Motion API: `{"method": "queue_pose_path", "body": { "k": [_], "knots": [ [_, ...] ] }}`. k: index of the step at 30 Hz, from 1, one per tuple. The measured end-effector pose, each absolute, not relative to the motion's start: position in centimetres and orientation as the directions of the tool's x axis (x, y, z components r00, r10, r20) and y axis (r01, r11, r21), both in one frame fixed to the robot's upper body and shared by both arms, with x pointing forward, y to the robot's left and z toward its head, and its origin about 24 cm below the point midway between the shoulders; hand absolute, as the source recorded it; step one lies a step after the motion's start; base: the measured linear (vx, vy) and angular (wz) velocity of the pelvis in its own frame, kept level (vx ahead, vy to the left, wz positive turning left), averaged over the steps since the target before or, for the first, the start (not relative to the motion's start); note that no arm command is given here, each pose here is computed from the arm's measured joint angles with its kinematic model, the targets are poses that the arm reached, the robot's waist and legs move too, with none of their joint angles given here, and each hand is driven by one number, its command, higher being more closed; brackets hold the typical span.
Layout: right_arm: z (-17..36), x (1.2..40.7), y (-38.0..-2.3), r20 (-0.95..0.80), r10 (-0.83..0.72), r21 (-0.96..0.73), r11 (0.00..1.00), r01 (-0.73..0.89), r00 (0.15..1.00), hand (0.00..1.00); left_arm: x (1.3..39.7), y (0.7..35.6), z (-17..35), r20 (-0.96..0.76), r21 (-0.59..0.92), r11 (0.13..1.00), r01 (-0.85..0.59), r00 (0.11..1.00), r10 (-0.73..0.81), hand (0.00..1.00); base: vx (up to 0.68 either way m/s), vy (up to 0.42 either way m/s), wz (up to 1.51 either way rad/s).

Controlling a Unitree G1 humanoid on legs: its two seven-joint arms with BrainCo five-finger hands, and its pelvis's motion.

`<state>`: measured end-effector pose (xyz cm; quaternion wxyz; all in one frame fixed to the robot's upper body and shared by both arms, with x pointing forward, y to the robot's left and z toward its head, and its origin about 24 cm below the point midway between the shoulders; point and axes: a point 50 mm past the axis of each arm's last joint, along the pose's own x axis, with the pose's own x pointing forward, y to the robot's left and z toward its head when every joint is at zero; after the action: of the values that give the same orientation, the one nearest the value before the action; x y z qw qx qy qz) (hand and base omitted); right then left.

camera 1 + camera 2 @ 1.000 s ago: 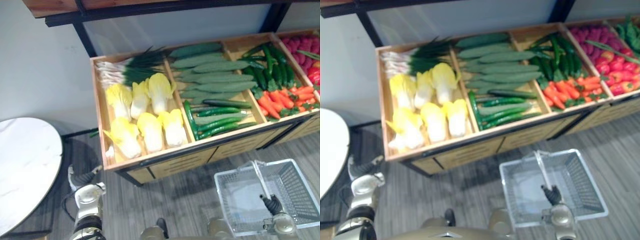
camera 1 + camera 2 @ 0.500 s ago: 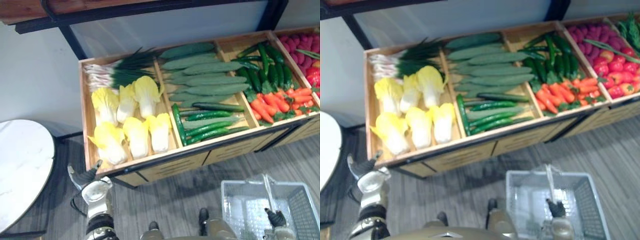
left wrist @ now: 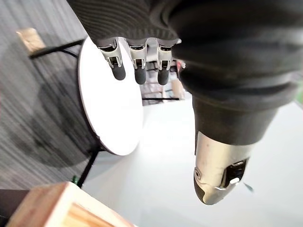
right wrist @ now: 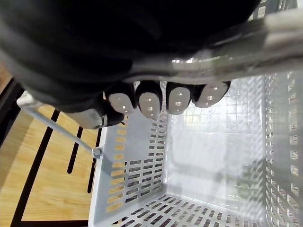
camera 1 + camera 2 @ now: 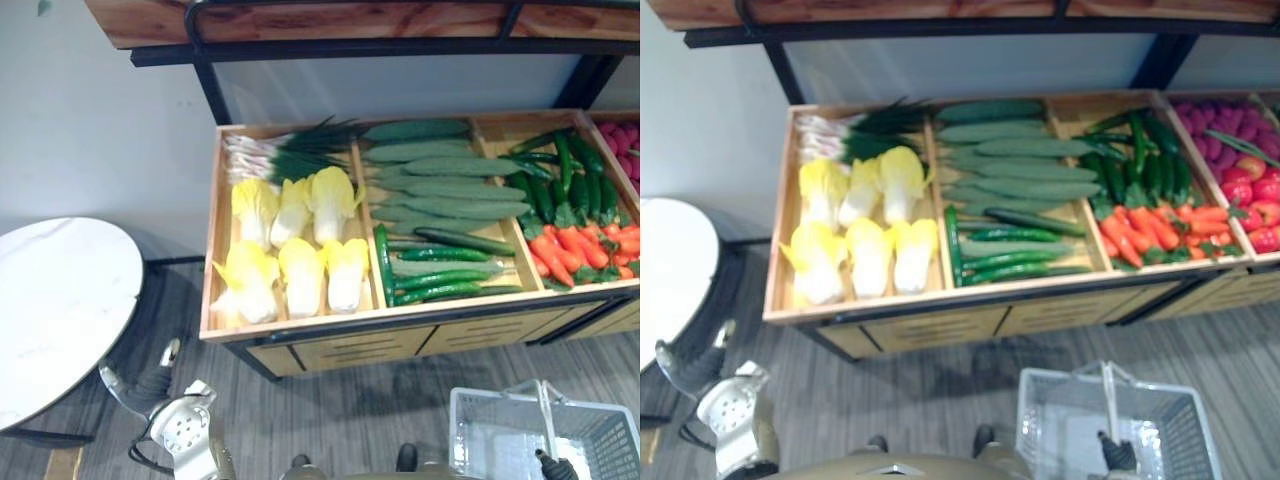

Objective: Pick vegetable in the basket

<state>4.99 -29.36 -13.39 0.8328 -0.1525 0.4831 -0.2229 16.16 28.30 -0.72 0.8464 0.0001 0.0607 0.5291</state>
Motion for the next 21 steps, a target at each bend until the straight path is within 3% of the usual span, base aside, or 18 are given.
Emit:
{"method": "queue_pose_path", "body": {
  "k": [11,21],
  "knots": [
    [-13.5,4.5,-29.2,-0.748,-0.509,-0.465,0.86,0.212,0.426,1.0,18.7,25.6,0.6,-0.04,0.063,0.608,-0.791,0.607,0.794,0.0,-0.01,0.004,-0.07],
    [-13.1,6.3,-29.1,-0.729,-0.481,-0.471,0.869,0.152,0.487,1.0,19.6,25.0,-2.0,-0.18,0.02,0.657,-0.754,0.644,0.744,0.0,0.04,-0.004,-0.13]
  ]
}}
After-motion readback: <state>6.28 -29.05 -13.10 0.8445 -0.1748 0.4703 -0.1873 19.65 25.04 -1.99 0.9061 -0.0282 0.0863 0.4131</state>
